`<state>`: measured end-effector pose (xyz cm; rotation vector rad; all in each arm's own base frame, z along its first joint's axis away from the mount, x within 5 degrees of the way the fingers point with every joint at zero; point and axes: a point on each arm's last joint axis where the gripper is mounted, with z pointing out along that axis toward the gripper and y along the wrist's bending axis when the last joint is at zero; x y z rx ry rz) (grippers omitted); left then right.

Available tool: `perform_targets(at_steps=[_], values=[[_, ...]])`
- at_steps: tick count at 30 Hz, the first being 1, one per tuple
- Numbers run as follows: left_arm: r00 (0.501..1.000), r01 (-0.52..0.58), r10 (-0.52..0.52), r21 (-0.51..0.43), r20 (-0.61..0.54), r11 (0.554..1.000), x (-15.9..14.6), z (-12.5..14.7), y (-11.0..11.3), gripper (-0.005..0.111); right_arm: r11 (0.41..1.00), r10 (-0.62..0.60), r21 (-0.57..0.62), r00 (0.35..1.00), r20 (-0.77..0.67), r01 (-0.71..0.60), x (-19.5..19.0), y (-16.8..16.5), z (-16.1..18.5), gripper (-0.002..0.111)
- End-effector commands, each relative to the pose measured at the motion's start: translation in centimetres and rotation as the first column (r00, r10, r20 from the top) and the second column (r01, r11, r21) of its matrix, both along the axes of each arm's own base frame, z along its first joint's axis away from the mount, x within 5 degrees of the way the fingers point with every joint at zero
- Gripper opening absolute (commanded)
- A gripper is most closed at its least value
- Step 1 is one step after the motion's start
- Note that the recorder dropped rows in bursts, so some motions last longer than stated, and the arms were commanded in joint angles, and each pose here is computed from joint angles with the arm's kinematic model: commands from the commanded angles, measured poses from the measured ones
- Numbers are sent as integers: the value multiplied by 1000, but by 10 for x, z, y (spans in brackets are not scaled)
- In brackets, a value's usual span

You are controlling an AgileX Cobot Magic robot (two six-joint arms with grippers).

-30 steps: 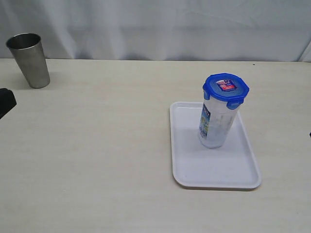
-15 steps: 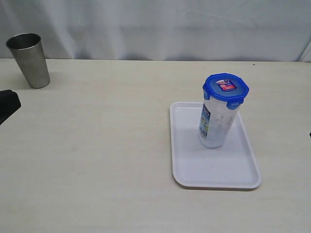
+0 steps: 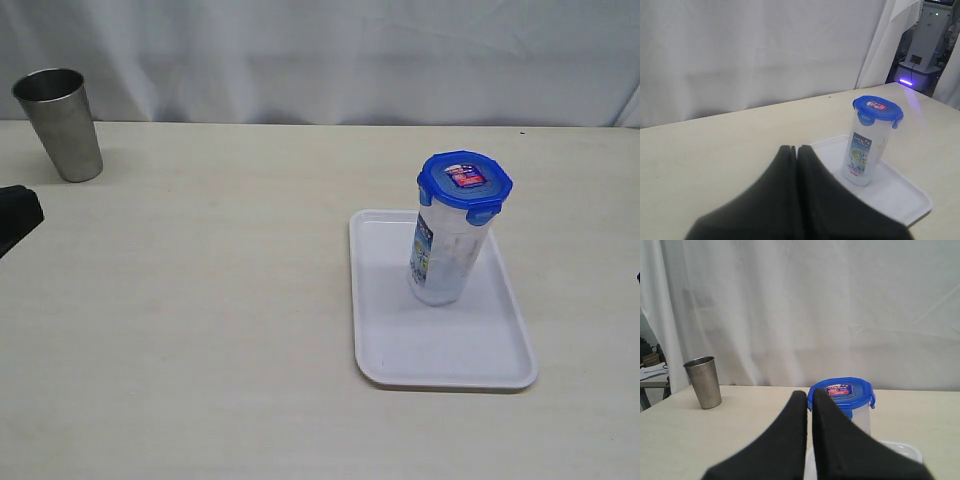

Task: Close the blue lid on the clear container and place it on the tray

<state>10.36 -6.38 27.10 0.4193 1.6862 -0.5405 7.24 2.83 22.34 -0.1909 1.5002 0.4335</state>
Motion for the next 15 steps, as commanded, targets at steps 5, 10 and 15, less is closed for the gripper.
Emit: perform_targets(at_steps=[5,10,15], values=[[999,-39,38,-65,-22,997,1,1,2,0,1000,4,-11,1000,-3,-4,0,0,-2,4],[984,-168,159,-124,-80,978,6,0,11,0,1000,4,-11,1000,-3,-4,0,0,-2,4],[964,-247,235,-89,-124,965,8,-5,18,0,1000,5,-9,1000,-4,-5,0,0,-2,4]])
